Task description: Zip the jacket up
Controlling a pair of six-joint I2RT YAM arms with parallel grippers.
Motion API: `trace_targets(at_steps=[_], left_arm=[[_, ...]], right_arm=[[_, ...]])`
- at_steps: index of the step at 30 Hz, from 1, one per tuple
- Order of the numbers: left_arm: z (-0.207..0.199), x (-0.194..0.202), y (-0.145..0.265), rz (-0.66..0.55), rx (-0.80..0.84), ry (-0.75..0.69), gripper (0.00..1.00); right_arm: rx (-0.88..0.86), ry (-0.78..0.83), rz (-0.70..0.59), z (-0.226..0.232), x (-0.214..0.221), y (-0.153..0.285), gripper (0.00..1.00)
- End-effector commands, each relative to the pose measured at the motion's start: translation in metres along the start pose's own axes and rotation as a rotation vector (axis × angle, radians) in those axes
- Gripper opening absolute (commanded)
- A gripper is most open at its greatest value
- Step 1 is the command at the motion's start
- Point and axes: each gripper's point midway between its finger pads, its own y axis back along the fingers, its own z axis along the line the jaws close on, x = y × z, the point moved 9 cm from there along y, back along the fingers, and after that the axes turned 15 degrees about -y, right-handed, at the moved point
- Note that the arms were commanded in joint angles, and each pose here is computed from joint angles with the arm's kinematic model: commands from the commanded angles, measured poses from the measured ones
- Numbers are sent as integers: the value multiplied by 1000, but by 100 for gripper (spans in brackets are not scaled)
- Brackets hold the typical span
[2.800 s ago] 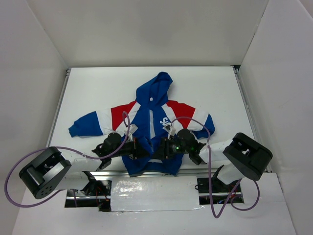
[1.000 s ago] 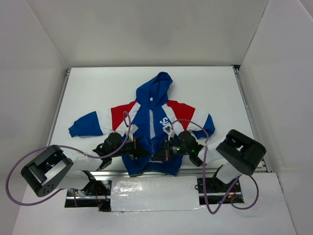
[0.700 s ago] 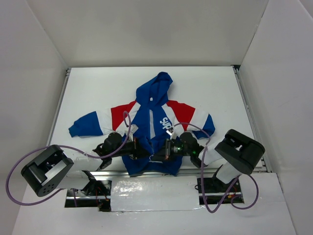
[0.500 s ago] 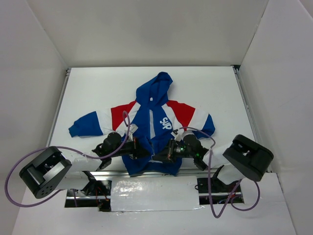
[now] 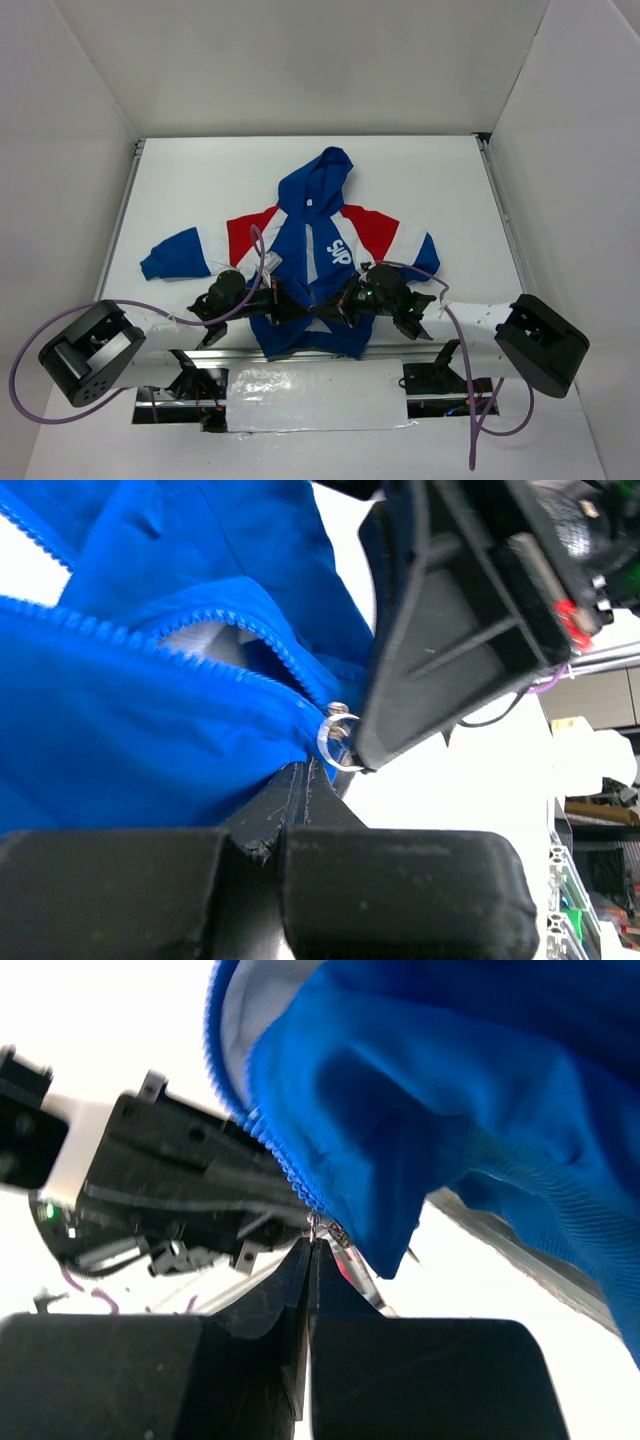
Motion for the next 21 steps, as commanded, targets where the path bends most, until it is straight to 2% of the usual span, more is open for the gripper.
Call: trace_targets(at_steps=[1, 9, 12, 17, 21], left_arm=[[-9, -2, 3, -21, 104, -64, 0], [-16, 5, 1, 24, 117, -98, 0], [-19, 8, -1, 42, 136, -105, 0], [-23, 13, -11, 89, 157, -124, 0], [-24, 14, -16, 98, 180, -124, 0]], right_arm=[[2, -91, -42, 9, -6, -8, 0], [-84, -134, -23, 33, -12, -7, 0], [-127, -180, -43, 40, -17, -2, 0], [-231, -279, 5, 50, -19, 7, 0], [-261, -252, -13, 60, -21, 6, 0]])
